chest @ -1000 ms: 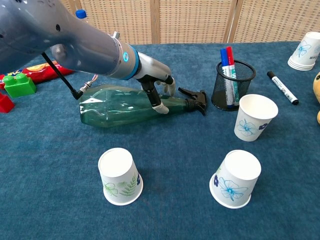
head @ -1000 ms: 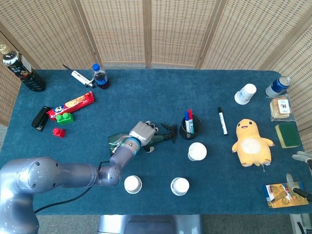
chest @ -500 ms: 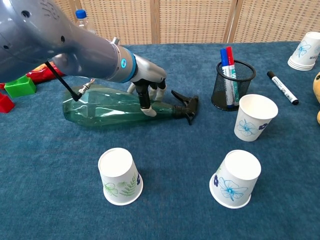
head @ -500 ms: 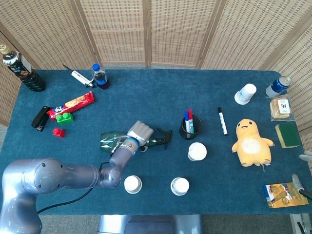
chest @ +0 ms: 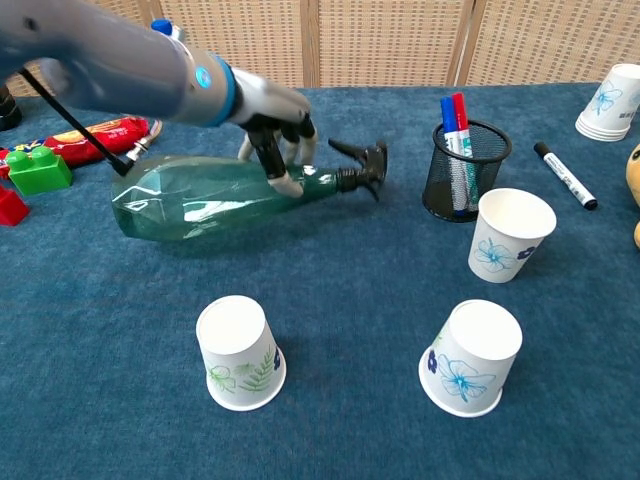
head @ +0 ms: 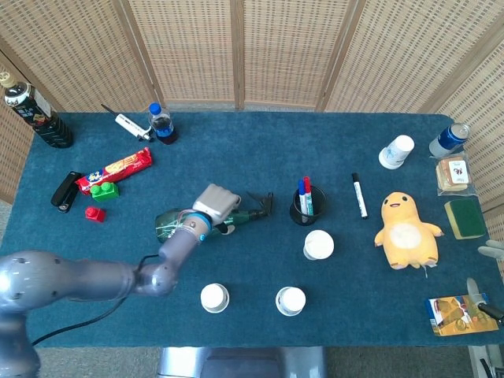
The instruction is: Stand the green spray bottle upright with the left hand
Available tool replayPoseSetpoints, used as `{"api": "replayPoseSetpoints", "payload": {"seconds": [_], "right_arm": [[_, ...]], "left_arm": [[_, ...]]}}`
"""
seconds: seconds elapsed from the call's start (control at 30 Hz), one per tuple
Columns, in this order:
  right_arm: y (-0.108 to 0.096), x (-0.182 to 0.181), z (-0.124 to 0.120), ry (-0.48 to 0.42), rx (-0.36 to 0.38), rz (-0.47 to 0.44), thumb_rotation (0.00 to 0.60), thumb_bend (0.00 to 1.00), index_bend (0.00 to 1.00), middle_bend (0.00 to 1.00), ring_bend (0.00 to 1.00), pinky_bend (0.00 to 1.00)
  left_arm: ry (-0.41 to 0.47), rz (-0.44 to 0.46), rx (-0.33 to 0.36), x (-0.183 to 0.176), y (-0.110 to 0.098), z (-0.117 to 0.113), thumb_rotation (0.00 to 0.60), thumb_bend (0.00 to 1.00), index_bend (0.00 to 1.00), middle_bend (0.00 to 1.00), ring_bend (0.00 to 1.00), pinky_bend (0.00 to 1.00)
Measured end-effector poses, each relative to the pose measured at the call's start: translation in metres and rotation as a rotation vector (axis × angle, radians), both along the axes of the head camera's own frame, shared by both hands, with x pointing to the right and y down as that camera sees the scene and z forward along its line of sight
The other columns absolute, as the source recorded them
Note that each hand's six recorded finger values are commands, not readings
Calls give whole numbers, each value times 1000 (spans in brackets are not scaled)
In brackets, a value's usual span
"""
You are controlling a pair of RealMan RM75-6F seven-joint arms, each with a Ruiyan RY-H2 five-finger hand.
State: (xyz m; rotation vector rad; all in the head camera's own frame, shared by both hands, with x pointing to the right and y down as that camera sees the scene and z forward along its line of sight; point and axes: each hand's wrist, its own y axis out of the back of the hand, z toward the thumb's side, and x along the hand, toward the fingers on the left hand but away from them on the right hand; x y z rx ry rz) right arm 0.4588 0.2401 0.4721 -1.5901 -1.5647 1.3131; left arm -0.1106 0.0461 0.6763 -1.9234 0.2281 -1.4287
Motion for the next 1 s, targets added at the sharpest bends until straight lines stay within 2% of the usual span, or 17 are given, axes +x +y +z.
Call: {"api": "replayPoseSetpoints", "payload": {"seconds": [0.2, 0.3, 0.6, 0.7, 0.83, 1.0], "right_arm": [[-6, -9, 5, -9, -4, -25, 600, 390, 307, 271, 107, 214], [-9, -13, 6, -12, -6, -36, 600, 390, 306, 271, 107, 214], [-17, -30, 11, -20, -13, -72, 600, 389, 305, 271, 107, 214], [-19, -34, 12, -23, -15, -78, 600, 389, 304, 271, 107, 216], [-21, -39, 13, -27, -19, -84, 600, 390, 304, 272, 107, 216], [-22, -41, 15, -28, -24, -83, 600, 389, 303, 271, 107, 216]], "left_arm": [[215, -159, 25, -35, -15, -28, 565, 496, 513, 493, 507, 590], [341, -260, 23, -56, -18, -41, 567, 495, 507, 486, 502, 617], [746, -553, -43, -115, -12, -66, 558, 495, 492, 471, 463, 605], [880, -623, -50, -136, -8, -72, 550, 493, 486, 465, 452, 590], [1006, -648, 11, -165, -4, -79, 547, 491, 479, 461, 439, 549], [1059, -647, 99, -183, 4, -73, 542, 483, 478, 458, 430, 566]]}}
